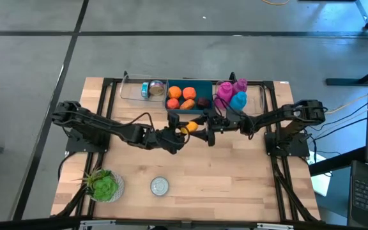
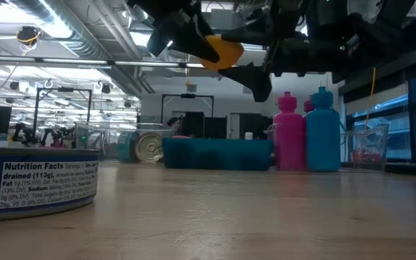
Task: Pick & Place Food Item
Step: Put the lemon into the blue bin
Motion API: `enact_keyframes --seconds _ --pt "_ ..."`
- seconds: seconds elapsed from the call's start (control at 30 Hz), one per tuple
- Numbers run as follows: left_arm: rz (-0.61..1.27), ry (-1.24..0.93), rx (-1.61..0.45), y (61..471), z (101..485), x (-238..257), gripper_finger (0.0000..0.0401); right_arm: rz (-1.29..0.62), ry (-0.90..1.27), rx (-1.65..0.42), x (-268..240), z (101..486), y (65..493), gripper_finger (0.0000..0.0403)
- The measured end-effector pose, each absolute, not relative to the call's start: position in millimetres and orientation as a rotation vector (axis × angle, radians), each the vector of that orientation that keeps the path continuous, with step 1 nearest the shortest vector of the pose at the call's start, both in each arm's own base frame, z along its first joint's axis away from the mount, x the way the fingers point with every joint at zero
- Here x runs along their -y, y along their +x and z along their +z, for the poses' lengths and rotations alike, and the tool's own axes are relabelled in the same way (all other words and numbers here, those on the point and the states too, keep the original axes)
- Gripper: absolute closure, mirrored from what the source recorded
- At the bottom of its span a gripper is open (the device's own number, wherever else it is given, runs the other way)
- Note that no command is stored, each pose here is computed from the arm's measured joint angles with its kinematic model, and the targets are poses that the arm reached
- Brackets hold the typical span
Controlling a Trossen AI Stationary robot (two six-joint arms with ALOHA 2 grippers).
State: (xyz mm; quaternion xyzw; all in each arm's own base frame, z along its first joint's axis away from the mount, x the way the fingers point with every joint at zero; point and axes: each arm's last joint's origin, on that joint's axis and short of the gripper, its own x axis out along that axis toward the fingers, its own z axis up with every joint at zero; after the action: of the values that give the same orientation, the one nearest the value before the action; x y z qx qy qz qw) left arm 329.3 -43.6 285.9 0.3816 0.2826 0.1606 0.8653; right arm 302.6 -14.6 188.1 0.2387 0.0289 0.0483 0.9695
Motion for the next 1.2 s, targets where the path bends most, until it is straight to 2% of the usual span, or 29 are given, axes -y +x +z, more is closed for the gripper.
enact_keyframes --seconds 0.2,0.5,0.67,0.9,1.2 --pt "0.322 0.814 -0.589 329.7 286.0 44.0 0.0233 0.101 0.467 -0.058 14.4 188.2 302.6 0.0085" --pt "0.297 0.807 -0.584 329.8 285.5 44.7 0.0233 0.109 0.464 -0.053 14.1 188.8 302.7 0.0181" --pt "0.288 0.805 -0.582 329.8 285.3 44.9 0.0233 0.109 0.462 -0.053 14.2 188.8 302.7 0.0218" --pt "0.292 0.799 -0.579 329.9 285.5 44.9 0.0227 0.108 0.459 -0.053 14.2 188.7 302.6 0.0226" --pt "0.327 0.731 -0.553 330.4 286.9 45.0 0.017 0.12 0.443 -0.05 14.1 189.1 302.5 0.0229"
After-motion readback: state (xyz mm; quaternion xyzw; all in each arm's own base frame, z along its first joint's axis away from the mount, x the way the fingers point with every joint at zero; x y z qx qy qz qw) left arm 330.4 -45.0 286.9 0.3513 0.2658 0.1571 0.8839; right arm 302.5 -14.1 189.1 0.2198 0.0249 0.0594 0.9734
